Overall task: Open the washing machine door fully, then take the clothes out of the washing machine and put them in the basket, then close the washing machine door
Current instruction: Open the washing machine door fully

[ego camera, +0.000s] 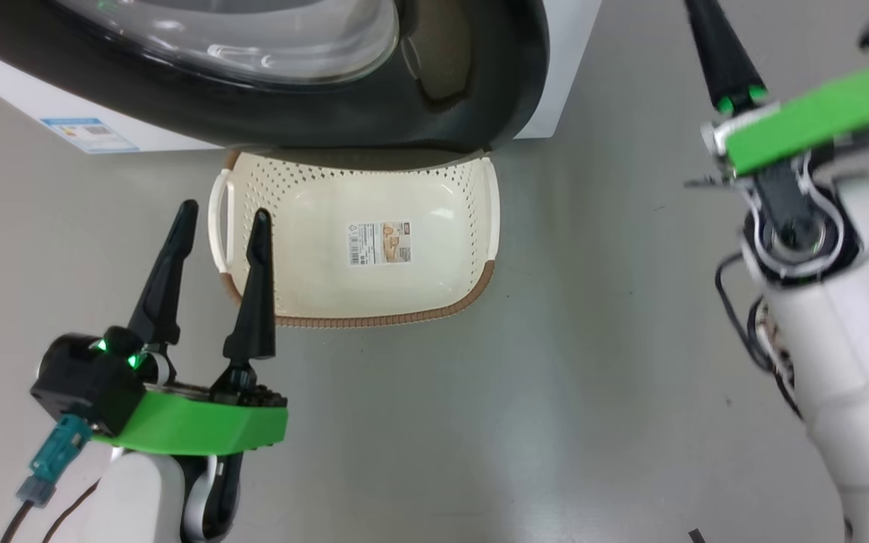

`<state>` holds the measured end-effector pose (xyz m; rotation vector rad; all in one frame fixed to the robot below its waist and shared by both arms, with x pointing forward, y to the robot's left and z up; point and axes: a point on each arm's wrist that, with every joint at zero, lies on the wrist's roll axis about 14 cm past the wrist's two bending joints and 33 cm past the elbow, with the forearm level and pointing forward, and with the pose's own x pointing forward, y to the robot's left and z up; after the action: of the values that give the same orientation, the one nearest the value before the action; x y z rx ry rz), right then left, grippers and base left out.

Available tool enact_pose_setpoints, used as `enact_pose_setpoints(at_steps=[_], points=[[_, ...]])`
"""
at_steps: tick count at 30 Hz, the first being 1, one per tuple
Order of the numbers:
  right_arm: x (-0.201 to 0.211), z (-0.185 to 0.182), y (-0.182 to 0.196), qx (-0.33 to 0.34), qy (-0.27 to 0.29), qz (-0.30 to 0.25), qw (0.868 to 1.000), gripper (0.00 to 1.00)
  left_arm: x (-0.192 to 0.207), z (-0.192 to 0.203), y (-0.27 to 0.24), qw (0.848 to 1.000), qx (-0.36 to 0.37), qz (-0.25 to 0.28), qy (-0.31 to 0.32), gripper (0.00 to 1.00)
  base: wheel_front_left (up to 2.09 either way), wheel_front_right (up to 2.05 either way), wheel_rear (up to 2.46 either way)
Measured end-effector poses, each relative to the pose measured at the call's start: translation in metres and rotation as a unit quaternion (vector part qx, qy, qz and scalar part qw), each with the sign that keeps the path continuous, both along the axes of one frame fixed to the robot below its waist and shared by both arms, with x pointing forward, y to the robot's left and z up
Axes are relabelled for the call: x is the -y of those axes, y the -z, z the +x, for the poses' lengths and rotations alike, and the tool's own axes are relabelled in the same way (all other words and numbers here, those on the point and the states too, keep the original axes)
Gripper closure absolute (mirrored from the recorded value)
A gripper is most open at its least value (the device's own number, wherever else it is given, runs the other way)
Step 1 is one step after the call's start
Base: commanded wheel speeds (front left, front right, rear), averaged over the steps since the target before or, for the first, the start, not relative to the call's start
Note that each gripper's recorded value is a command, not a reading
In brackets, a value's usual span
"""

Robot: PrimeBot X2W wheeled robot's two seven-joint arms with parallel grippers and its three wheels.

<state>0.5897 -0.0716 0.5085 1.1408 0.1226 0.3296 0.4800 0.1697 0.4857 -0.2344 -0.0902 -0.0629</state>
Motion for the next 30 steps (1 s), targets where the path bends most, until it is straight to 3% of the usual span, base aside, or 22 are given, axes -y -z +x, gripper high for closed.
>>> enact_pose_setpoints(at_steps=[6,11,17,24,30], points=[[-0.040,0.012,-0.003,-0.057,-0.115,0.060,0.990,1.00,-0.003,0.000,0.003,1.000,-0.004,-0.001,-0.003,0.00,0.00,0.00,0.00],[-0.072,0.008,-0.001,-0.114,-0.219,0.110,0.963,1.00,-0.003,-0.002,0.004,1.000,-0.006,0.001,-0.002,0.00,0.00,0.00,0.00],[-0.092,0.008,-0.017,-0.131,-0.309,0.142,0.931,1.00,-0.007,-0.003,0.007,1.000,-0.011,-0.002,-0.008,0.00,0.00,0.00,0.00],[-0.104,0.001,-0.025,-0.136,-0.372,0.127,0.909,1.00,-0.010,-0.003,0.007,1.000,-0.012,-0.002,-0.013,0.00,0.00,0.00,0.00],[-0.109,-0.008,-0.029,-0.128,-0.392,0.089,0.907,1.00,-0.011,-0.004,0.003,1.000,-0.007,-0.003,-0.014,0.00,0.00,0.00,0.00]])
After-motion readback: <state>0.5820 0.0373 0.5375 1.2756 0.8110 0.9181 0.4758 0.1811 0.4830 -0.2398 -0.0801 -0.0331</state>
